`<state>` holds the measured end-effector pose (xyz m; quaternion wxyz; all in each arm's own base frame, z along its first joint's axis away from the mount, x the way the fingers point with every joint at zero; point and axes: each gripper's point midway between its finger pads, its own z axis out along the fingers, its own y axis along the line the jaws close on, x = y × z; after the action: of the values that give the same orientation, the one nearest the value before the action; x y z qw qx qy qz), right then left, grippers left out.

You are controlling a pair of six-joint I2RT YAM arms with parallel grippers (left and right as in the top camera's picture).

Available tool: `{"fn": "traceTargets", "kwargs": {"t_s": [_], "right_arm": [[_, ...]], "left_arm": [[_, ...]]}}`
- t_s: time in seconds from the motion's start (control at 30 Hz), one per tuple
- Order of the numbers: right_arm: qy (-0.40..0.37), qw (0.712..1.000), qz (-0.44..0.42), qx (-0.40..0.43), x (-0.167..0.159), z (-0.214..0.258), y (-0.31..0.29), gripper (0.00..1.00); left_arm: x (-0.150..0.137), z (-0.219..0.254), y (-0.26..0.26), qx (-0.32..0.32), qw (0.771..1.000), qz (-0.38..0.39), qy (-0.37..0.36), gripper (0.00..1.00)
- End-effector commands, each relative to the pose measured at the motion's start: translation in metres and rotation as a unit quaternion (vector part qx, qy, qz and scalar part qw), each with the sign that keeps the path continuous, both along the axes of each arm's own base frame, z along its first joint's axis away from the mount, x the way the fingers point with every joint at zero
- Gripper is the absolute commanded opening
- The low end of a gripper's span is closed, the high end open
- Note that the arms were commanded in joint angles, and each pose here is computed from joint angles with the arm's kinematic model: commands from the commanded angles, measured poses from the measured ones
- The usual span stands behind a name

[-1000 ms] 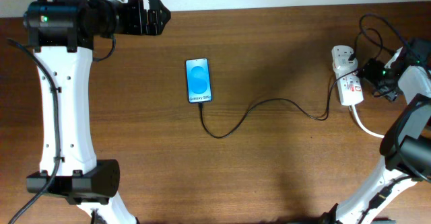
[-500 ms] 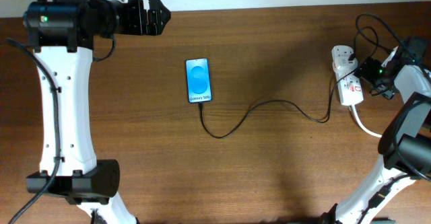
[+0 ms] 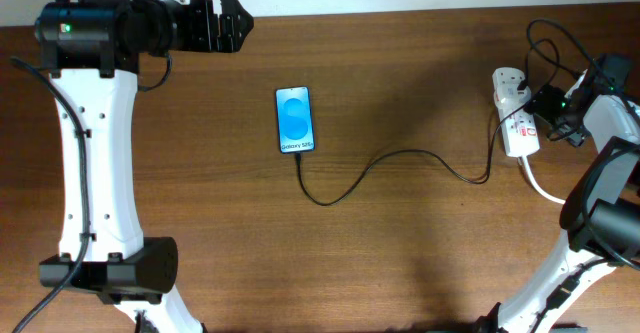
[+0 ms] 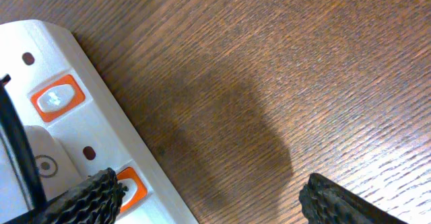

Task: Plug charger to phone and switch on socket

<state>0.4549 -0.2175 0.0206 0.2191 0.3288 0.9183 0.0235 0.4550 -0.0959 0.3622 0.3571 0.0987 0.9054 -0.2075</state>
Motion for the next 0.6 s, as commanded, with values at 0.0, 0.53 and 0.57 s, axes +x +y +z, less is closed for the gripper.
{"fn": "traceTargets", "kwargs": {"t_s": [0.0, 0.53, 0.57], "right_arm": [[0.009, 0.999, 0.036, 0.023, 0.0055, -0.0072, 0.0303, 0.9], [0.027, 0.998, 0.037, 0.032, -0.0029, -0.011, 0.0342, 0.9], [0.028, 0.998, 0.037, 0.032, -0.0032, -0.0111, 0.0343, 0.89]], "left_arm": [[-0.0026, 0.0101, 0.0028, 0.004, 1.0, 0.002, -0.015, 0.99], [-0.0026, 0.0101, 0.0028, 0.004, 1.0, 0.002, -0.015, 0.99], [-0.0026, 0.0102, 0.0028, 0.004, 1.0, 0.002, -0.015, 0.99]]}}
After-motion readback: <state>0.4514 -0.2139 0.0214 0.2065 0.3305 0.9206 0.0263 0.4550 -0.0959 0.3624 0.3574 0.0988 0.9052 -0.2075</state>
